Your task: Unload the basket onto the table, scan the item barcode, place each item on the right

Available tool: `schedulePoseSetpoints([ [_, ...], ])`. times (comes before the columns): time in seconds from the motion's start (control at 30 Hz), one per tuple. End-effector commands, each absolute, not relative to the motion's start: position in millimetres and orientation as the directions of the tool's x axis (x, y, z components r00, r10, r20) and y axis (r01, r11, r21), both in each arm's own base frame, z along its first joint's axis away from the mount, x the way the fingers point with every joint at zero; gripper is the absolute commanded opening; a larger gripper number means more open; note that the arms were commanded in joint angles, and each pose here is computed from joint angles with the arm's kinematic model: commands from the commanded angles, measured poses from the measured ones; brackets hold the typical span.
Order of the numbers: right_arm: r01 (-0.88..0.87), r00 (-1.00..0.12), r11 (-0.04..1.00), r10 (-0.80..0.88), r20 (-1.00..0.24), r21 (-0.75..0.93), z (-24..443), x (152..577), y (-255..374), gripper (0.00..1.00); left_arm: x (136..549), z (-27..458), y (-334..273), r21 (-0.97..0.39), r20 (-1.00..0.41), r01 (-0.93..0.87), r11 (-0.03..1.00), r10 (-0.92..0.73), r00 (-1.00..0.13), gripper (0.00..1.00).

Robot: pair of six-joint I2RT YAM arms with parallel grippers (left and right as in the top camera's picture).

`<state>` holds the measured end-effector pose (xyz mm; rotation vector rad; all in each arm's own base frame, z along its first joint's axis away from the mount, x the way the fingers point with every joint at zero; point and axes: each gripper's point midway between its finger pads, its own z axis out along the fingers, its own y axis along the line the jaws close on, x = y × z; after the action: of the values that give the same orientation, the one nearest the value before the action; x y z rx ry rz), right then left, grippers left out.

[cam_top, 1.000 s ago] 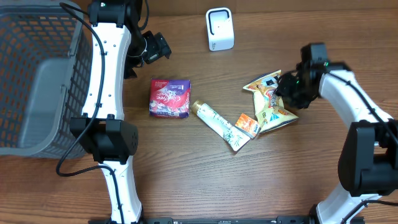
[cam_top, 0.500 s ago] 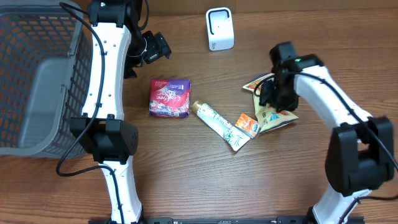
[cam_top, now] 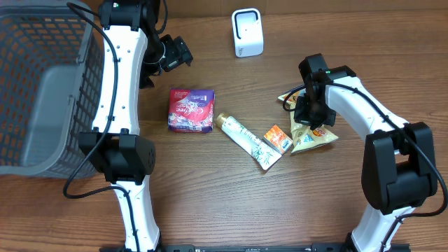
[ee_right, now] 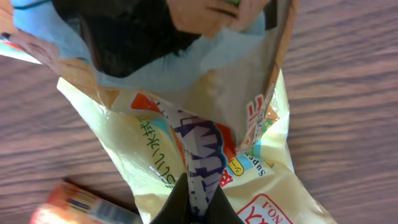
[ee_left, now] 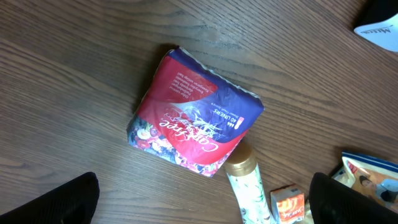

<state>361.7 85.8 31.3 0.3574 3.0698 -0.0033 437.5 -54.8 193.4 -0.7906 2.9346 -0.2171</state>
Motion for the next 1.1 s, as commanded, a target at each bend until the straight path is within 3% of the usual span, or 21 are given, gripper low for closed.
schedulePoseSetpoints([
  [0.0, 0.258, -0.960, 0.957, 0.269, -0.072, 0.132, 43.0, 383.2, 108.8, 0.04, 437.2, 189.8, -55.9, -0.154, -0.047, -0.480, 0.863, -0.492, -0.869, 1.00],
  [0.37, 0.134, -0.820, 0.922, 0.309, -0.483, 0.363, 164.2, 504.4, 140.6, 0.04, 437.2, 189.8, -55.9, -0.154, -0.047, -0.480, 0.863, -0.492, -0.869, 1.00],
  [0.6, 0.096, -0.674, 0.784, 0.504, -0.539, 0.613, 200.4, 560.4, 171.2, 0.04, 437.2, 189.8, -55.9, -0.154, -0.047, -0.480, 0.863, -0.492, -0.869, 1.00],
  [0.83, 0.011, -0.624, 0.700, 0.563, -0.542, 0.714, 202.9, 582.9, 221.8, 0.04, 437.2, 189.8, -55.9, -0.154, -0.047, -0.480, 0.863, -0.492, -0.869, 1.00],
  [1.07, 0.030, -0.591, 0.774, 0.524, -0.613, 0.632, 169.4, 585.6, 245.0, 0.04, 437.2, 189.8, -55.9, -0.154, -0.047, -0.480, 0.863, -0.492, -0.869, 1.00],
])
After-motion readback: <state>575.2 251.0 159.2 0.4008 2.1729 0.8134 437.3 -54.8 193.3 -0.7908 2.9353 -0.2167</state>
